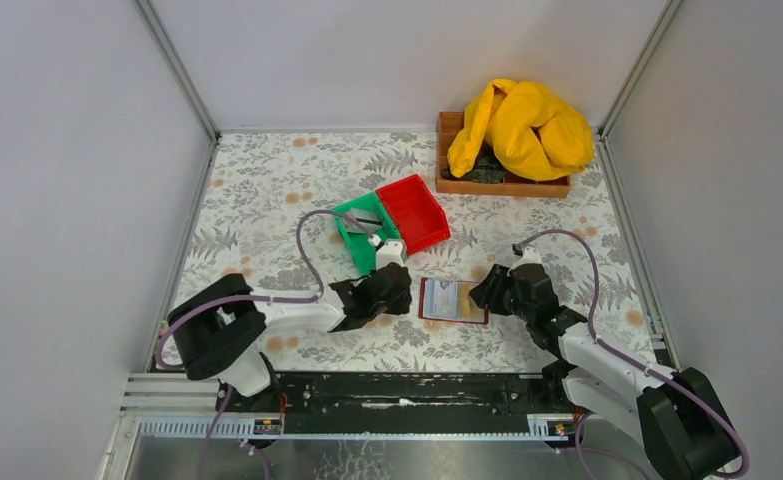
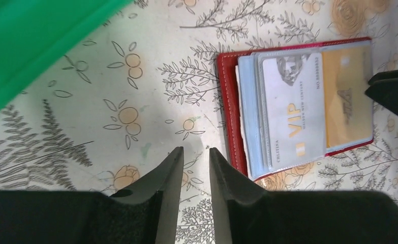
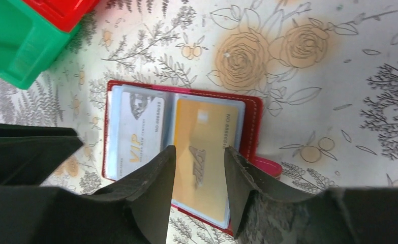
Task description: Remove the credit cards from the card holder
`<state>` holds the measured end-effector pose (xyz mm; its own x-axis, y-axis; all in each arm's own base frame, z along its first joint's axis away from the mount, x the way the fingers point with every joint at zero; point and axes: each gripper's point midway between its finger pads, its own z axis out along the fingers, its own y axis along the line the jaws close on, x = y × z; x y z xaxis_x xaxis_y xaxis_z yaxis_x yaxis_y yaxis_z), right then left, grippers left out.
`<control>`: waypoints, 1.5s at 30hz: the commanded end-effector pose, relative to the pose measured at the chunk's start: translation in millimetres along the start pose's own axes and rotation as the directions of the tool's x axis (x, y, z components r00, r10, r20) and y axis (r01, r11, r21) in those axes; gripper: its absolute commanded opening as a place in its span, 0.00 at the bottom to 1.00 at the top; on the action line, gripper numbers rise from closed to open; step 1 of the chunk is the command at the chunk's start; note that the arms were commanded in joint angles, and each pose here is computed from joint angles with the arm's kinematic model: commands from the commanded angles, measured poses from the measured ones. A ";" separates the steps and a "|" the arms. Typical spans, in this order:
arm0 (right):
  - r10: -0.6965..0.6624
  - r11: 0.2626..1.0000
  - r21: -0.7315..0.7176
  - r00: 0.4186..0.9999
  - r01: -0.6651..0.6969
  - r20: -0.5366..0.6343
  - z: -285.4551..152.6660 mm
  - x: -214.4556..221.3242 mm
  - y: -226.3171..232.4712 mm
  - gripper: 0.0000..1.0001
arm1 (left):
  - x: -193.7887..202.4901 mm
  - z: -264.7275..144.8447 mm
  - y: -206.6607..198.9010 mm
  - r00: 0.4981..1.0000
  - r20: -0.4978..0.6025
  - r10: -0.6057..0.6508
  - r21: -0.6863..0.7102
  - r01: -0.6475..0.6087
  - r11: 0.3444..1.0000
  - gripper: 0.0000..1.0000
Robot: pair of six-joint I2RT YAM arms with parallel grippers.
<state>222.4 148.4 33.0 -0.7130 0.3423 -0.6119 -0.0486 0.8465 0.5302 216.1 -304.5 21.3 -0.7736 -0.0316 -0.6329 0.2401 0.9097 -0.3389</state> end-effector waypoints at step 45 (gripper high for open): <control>0.010 0.975 -0.217 0.990 -0.040 -0.139 24.9 28.6 50.3 0.08 | -30.1 -41.1 -50.7 0.994 0.109 0.013 0.197 -0.035 0.980 0.27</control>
<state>214.3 202.1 17.4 -0.8145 0.2894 -0.5028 -0.1315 0.7520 0.6459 202.5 -329.2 83.6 -0.7101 -0.0485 -0.7024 0.3733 0.8200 -0.4340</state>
